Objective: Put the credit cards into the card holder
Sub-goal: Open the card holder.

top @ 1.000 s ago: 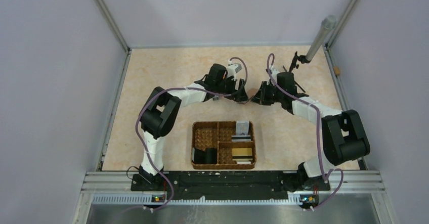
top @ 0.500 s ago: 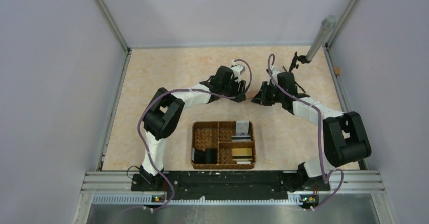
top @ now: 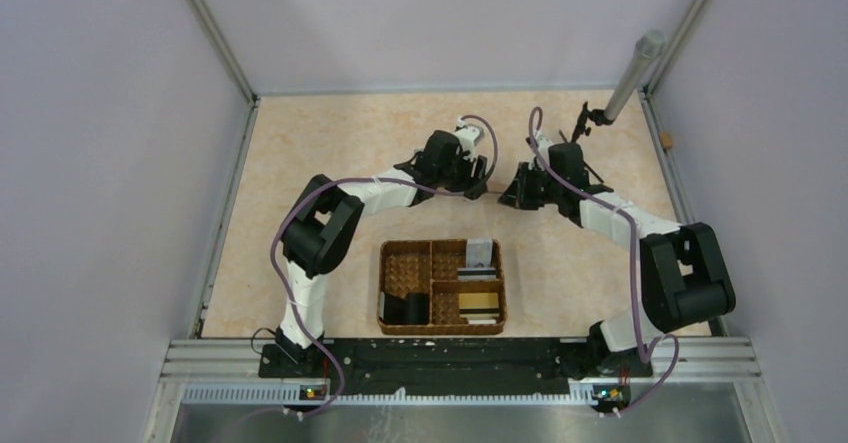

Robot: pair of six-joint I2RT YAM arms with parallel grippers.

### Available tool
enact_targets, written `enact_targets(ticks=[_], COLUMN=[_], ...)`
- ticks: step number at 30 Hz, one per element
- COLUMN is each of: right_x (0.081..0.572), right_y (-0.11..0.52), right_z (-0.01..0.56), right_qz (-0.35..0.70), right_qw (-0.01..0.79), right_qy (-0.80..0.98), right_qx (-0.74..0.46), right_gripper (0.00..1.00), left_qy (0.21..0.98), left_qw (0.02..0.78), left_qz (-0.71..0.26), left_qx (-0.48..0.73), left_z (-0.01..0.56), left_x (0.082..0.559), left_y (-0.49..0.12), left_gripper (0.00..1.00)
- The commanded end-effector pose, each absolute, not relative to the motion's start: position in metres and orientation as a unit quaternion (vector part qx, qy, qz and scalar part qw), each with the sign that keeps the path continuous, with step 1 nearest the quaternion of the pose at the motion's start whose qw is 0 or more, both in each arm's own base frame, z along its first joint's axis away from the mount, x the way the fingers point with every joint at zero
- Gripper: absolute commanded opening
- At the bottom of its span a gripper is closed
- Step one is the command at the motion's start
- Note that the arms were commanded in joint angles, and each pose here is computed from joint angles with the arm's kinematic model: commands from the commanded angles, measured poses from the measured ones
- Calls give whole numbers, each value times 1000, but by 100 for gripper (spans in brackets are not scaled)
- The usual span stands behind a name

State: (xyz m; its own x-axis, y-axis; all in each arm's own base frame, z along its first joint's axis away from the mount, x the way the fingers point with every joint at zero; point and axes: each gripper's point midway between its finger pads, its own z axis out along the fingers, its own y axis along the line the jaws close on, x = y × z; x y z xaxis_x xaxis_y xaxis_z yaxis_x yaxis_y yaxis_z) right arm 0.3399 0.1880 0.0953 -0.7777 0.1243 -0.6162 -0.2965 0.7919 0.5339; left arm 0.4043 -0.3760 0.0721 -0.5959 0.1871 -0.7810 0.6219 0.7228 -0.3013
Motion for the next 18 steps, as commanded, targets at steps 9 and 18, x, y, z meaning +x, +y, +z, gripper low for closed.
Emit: enact_targets(ticks=[9, 18], right_x=[338, 330], right_y=[186, 183], right_z=[113, 105], right_qz=[326, 320], right_qw=[346, 336], right_qy=[877, 884], right_qx=[-66, -66], right_gripper=[0, 0], left_qy=[791, 779], left_qw=[452, 452], left_qz=[-308, -301], left_qx=[275, 312], left_z=[121, 112], left_x=[425, 423], left_y=[-400, -412], left_gripper=[68, 60])
